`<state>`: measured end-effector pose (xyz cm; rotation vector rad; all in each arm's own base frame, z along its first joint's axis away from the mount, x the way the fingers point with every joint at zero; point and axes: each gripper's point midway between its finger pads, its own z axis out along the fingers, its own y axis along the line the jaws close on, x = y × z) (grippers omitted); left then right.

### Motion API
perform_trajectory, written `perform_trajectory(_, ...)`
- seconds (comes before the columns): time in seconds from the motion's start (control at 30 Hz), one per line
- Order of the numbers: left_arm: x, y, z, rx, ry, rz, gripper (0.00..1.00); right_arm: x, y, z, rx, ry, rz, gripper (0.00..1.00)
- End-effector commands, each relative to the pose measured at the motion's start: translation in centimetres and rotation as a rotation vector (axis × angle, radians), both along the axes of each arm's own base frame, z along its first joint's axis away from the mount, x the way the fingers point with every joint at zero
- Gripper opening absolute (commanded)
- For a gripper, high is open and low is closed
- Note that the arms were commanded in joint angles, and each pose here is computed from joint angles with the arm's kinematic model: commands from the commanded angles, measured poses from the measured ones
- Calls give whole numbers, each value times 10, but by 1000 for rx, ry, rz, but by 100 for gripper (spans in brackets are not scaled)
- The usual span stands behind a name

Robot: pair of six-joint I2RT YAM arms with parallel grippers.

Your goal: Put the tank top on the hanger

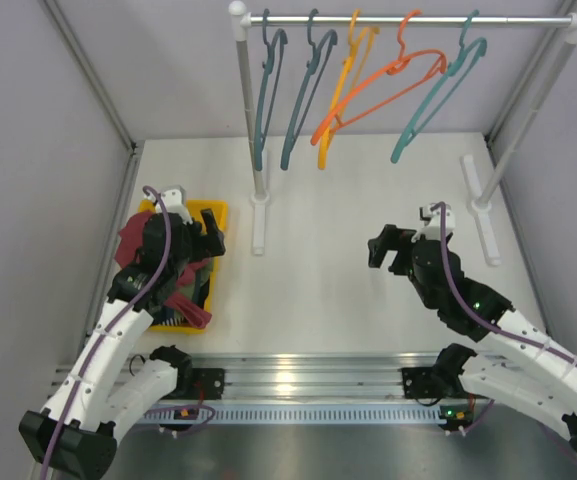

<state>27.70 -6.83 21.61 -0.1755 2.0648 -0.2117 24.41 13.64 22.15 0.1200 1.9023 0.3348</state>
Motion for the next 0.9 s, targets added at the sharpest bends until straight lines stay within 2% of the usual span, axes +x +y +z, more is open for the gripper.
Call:
perform_trajectory(0.0,1,3,12,-11,-22,22,98,-3,7,8,9,-3,37,100)
perform_trajectory(0.27,-5,15,29,8,-38,79,98,-6,14,-1,6,22,75,100)
perform_trajectory(0.37,-10,31,36,24,-26,169,98,-6,19,-3,11,29,96,100)
perform_trajectory(0.47,-26,81,42,113,-2,454,94,-7,24,-2,18,36,122,100)
perform_trajectory(0.53,-36,97,41,153,14,544,89,-7,26,-2,24,38,128,100)
perform_trajectory(0.7,-49,115,21,214,61,660,79,-7,35,-7,36,47,162,100)
perform_trajectory(0.87,-42,121,-6,242,125,701,78,-7,41,-13,32,68,183,100)
